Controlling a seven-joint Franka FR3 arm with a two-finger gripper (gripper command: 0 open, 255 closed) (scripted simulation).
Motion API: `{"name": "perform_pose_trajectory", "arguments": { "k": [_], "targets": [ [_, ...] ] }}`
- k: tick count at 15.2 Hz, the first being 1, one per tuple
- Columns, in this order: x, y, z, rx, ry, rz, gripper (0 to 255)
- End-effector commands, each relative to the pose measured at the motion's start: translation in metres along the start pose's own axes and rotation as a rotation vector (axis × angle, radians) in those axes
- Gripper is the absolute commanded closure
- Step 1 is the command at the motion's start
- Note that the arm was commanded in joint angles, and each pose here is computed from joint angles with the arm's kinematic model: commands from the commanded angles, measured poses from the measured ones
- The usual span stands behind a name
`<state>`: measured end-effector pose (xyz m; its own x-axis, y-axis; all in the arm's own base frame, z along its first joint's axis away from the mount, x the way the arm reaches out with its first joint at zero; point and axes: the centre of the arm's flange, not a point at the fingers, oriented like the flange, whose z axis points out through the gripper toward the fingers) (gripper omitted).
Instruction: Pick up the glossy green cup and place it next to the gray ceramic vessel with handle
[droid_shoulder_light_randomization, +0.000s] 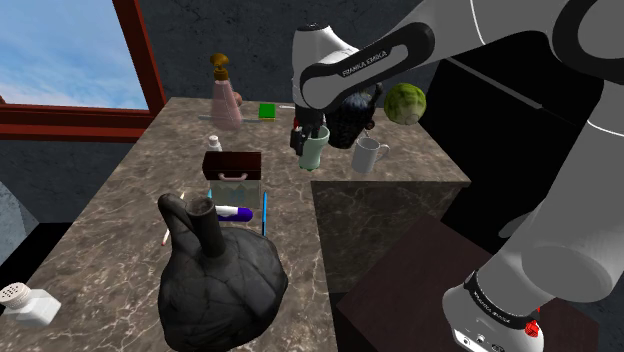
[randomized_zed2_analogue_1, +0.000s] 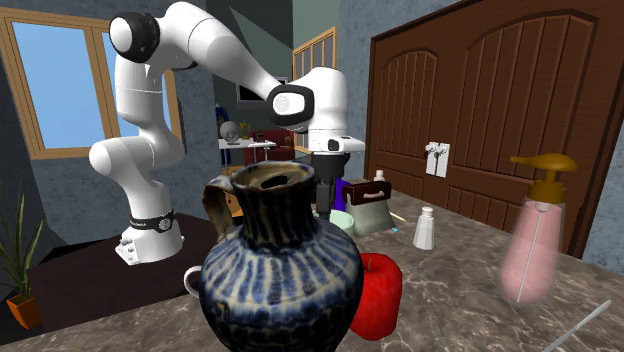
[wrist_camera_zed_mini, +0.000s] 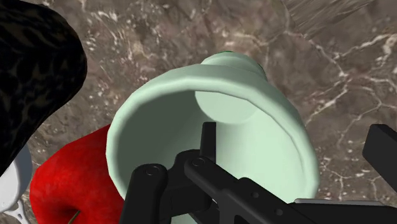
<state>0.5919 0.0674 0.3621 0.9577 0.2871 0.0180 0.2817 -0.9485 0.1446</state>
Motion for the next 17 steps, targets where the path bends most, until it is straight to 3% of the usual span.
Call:
{"name": "perform_pose_trajectory", "arguments": {
  "k": [1,4,5,14,17],
  "targets": [
    [0.0,0.0,0.0,0.0,0.0,0.0,0],
    [0.0,0.0,0.0,0.0,0.0,0.0,0],
    [0.0,0.0,0.0,0.0,0.0,0.0,255],
    [0.0,0.0,0.0,0.0,0.0,0.0,255],
    [0.0,0.002,-0.015,0.0,0.0,0.0,255]
  ]
}}
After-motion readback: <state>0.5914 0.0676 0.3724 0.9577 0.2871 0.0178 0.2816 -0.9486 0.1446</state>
